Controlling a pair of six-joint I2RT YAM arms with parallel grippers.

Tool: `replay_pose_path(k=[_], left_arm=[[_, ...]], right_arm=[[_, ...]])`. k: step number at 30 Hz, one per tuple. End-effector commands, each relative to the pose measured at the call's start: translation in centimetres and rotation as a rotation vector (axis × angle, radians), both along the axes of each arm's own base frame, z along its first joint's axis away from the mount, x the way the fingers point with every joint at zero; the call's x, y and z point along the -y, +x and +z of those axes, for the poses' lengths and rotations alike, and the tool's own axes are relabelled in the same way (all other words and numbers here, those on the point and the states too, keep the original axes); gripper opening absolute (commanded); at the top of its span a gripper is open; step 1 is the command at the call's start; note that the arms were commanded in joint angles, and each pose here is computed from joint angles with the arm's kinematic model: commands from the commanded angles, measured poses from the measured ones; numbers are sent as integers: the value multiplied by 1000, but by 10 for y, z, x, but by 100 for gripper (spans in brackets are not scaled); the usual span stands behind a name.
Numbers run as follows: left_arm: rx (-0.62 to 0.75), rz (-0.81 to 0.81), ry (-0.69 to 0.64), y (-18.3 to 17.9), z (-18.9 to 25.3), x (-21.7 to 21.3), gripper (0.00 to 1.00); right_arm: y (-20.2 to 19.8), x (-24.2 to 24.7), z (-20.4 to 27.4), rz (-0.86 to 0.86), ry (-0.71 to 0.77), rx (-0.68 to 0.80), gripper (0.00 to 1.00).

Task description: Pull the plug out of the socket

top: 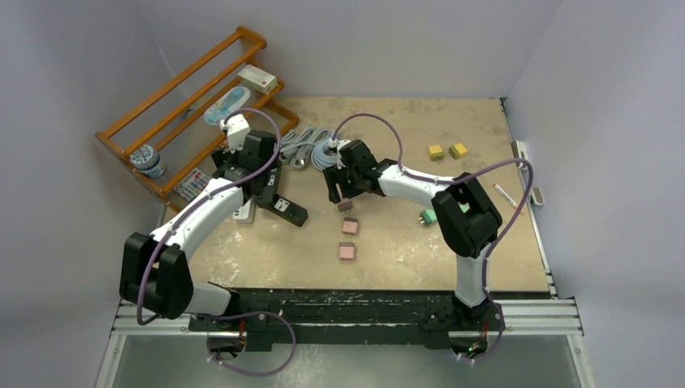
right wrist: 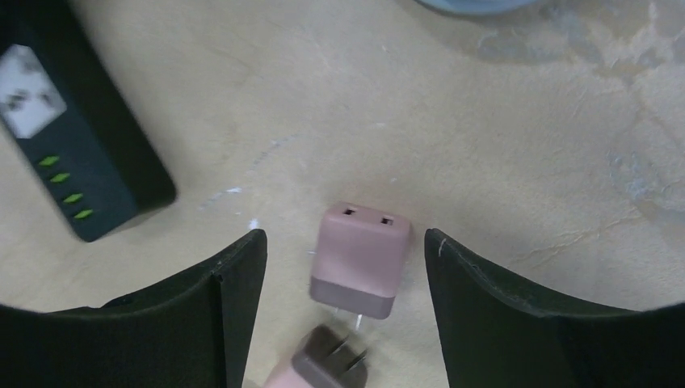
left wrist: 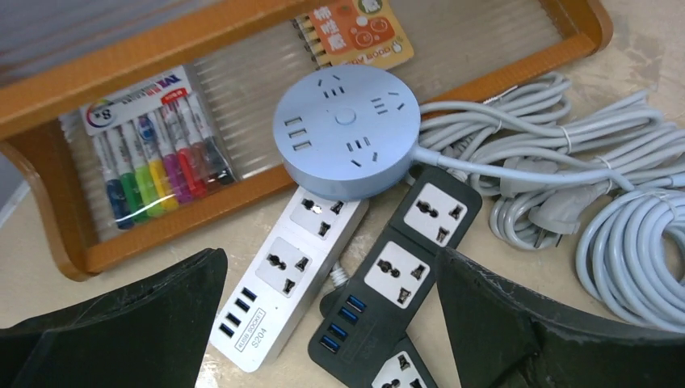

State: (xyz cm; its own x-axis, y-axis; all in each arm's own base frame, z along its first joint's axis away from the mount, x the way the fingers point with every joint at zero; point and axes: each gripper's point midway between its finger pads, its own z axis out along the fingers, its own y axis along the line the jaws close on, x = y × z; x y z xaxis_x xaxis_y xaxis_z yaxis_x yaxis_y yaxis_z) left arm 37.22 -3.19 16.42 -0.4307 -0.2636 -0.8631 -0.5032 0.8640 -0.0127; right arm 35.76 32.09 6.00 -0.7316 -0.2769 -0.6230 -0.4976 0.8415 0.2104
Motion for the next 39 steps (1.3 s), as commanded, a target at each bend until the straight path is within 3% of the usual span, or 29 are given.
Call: replay_pose_path(k=[1, 7, 17, 19, 21, 24, 30, 39], left_arm=[[73, 18, 47, -4, 48, -10, 100], [171, -47, 11, -7, 75, -5, 100], [131, -54, 7, -2, 65, -1, 100], [134, -58, 3, -1, 66, 1, 100], [133, -62, 0, -2, 66, 1, 100], [132, -65, -2, -3, 66, 1, 100], [144, -80, -15, -5, 71, 3, 100], [126, -124, -43, -4, 66, 12, 100]], right_arm=[[5, 12, -11, -25, -121, 6, 71], [3, 11, -23, -36, -141, -31, 44], [34, 23, -23, -215, -106, -49, 37], [42, 22, -20, -238, -84, -56, 44], [47, 17, -11, -237, -64, -50, 65], [51, 18, 11, -252, -37, 17, 76], [12, 33, 25, -177, -123, 54, 78], [-61, 29, -7, -90, -191, -117, 76]])
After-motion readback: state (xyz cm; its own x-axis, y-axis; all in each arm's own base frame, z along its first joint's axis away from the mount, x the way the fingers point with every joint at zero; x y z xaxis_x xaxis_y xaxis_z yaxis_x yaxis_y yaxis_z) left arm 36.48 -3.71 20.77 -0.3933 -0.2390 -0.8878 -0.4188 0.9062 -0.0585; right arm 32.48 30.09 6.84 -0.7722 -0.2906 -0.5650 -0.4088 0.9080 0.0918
